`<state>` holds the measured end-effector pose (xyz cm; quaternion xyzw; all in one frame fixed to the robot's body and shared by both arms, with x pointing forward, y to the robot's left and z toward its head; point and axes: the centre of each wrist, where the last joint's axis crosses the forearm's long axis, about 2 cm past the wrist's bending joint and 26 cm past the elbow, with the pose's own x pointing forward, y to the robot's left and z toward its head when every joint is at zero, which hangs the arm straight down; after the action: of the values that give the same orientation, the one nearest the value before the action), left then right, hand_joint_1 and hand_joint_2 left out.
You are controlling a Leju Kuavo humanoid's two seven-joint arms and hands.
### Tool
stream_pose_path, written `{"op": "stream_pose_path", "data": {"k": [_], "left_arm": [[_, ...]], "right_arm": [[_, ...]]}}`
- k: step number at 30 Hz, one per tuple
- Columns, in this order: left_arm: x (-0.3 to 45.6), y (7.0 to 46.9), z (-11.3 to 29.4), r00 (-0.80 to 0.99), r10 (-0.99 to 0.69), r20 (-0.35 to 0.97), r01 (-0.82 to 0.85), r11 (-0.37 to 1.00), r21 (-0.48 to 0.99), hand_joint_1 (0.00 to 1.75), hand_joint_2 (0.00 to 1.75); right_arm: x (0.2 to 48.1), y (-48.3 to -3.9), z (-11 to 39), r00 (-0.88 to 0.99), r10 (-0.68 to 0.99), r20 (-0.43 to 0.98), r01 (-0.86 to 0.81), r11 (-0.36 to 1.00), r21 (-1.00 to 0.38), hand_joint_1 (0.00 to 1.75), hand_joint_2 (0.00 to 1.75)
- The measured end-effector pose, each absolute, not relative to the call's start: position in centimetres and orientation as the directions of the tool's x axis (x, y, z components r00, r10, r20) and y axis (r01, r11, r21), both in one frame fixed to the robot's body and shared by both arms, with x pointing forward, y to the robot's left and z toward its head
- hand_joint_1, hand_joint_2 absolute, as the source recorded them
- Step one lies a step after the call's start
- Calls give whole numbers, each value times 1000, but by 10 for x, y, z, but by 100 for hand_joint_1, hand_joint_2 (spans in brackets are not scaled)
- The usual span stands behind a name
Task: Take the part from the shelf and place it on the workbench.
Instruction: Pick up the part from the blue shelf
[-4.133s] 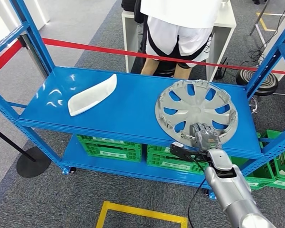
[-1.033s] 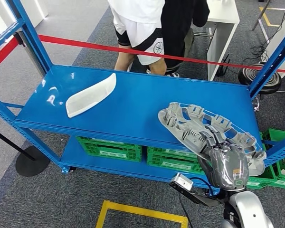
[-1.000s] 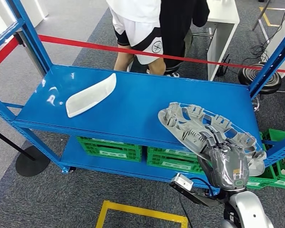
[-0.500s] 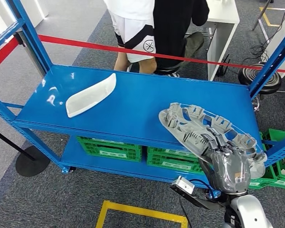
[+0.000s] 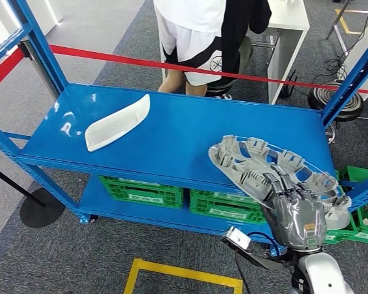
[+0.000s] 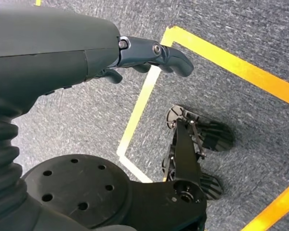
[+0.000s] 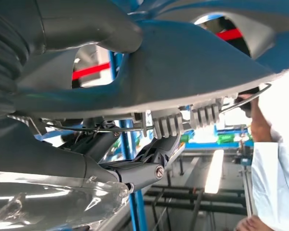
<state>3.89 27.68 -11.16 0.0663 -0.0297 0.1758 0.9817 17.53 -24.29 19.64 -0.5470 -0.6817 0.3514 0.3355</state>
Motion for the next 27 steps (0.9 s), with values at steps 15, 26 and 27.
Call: {"op": "stream_pose_path", "data": {"k": [15, 26, 27], "left_arm": [[39, 278, -112, 937, 338, 82, -347, 929, 132, 0, 175], [39, 278, -112, 938, 337, 82, -346, 929, 133, 0, 175], [39, 278, -112, 938, 337, 82, -346, 929, 133, 0, 175]], "right_arm": [[200, -277, 221, 71, 977, -203, 504, -211, -838, 175, 175], [199, -282, 223, 38, 959, -281, 505, -261, -823, 175, 175], [199, -281, 223, 35, 959, -283, 506, -261, -822, 175, 175]]}}
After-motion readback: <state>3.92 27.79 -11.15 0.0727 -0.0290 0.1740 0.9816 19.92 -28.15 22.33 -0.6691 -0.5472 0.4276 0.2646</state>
